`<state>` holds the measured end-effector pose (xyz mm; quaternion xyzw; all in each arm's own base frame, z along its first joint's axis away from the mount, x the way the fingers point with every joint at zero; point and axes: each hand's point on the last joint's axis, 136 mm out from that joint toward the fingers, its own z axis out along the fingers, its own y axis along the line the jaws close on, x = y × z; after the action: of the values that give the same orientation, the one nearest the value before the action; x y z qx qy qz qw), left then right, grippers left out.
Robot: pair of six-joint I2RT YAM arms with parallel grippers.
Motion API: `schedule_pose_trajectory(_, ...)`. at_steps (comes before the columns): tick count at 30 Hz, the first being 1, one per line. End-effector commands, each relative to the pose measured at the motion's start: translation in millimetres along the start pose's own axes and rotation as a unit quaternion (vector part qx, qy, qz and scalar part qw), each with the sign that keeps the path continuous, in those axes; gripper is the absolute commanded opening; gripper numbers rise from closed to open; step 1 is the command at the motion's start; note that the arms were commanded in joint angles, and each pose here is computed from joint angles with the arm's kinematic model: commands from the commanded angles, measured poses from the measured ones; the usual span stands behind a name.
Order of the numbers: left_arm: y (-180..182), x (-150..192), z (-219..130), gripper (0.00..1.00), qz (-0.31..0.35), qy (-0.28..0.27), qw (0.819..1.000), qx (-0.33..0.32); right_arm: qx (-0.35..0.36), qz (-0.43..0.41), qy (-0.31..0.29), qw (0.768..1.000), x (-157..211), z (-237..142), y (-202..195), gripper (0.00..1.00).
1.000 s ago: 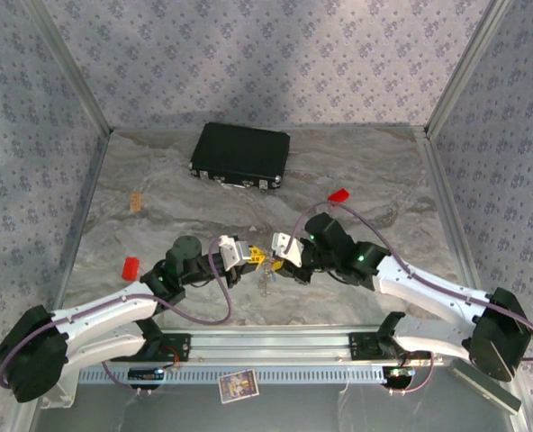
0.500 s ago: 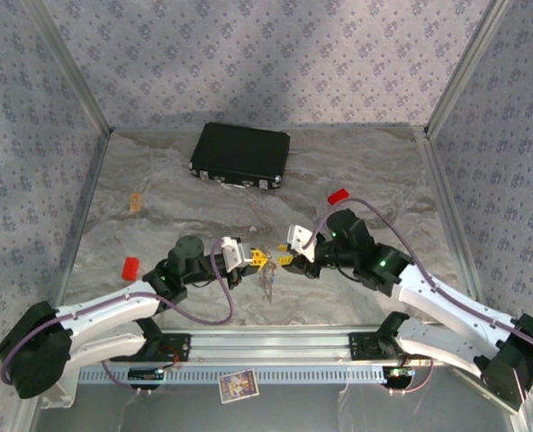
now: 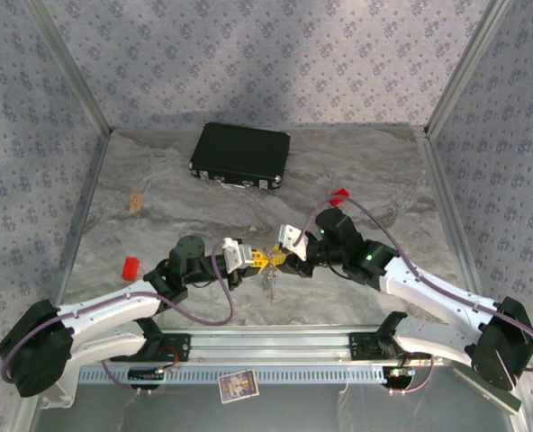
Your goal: Put the keys on the keyring
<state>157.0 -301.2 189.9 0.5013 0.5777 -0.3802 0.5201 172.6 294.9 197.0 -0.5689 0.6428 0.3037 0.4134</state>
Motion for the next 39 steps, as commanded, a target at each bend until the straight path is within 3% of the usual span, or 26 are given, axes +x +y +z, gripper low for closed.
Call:
schedule_pose_trajectory(1,-4,-30,1,0.0,0.03,-0.044,0.998,0.016,-0.018,0.001,-0.007,1.0,-5,2,6,0.23)
schedule_pose_trajectory(5,-5,-31,1,0.0,0.03,-0.046,0.998,0.019,-0.022,0.001,-0.01,1.0,-7,3,6,0.14)
schedule_pose_trajectory(8,-3,-31,1,0.0,0.03,-0.045,0.998,0.014,-0.028,-0.002,-0.009,1.0,-9,3,7,0.0)
schedule_pose_trajectory(9,-1,-30,2,0.0,0.027,-0.041,0.999,0.01,-0.028,-0.004,-0.008,1.0,-10,2,8,0.0)
schedule_pose_trajectory(13,3,-22,4,0.19,0.015,-0.008,1.0,0.002,-0.028,-0.018,0.01,0.999,-9,-3,8,0.0)
schedule_pose_trajectory(17,5,-15,4,0.21,0.013,0.03,0.999,0.002,-0.036,-0.041,0.05,0.997,-7,-8,10,0.0)
schedule_pose_trajectory(23,4,-10,4,0.18,0.013,0.061,0.998,0.007,-0.056,-0.067,0.099,0.991,-7,-8,14,0.0)
schedule_pose_trajectory(27,1,-10,4,0.13,0.013,0.066,0.998,0.018,-0.065,-0.079,0.092,0.99,-16,-5,16,0.0)
schedule_pose_trajectory(30,0,-11,5,0.02,0.016,0.066,0.997,0.024,-0.069,-0.081,0.084,0.991,-21,-5,17,0.0)
schedule_pose_trajectory(33,-1,-13,5,0.0,0.019,0.061,0.998,0.025,-0.064,-0.081,0.077,0.992,-22,-6,15,0.0)
schedule_pose_trajectory(36,0,-16,4,0.0,0.024,0.045,0.998,0.02,-0.042,-0.066,0.055,0.995,-20,-10,8,0.25)
schedule_pose_trajectory(39,2,-21,4,0.0,0.022,0.022,0.999,0.011,-0.034,-0.037,0.019,0.999,-16,-13,7,0.32)
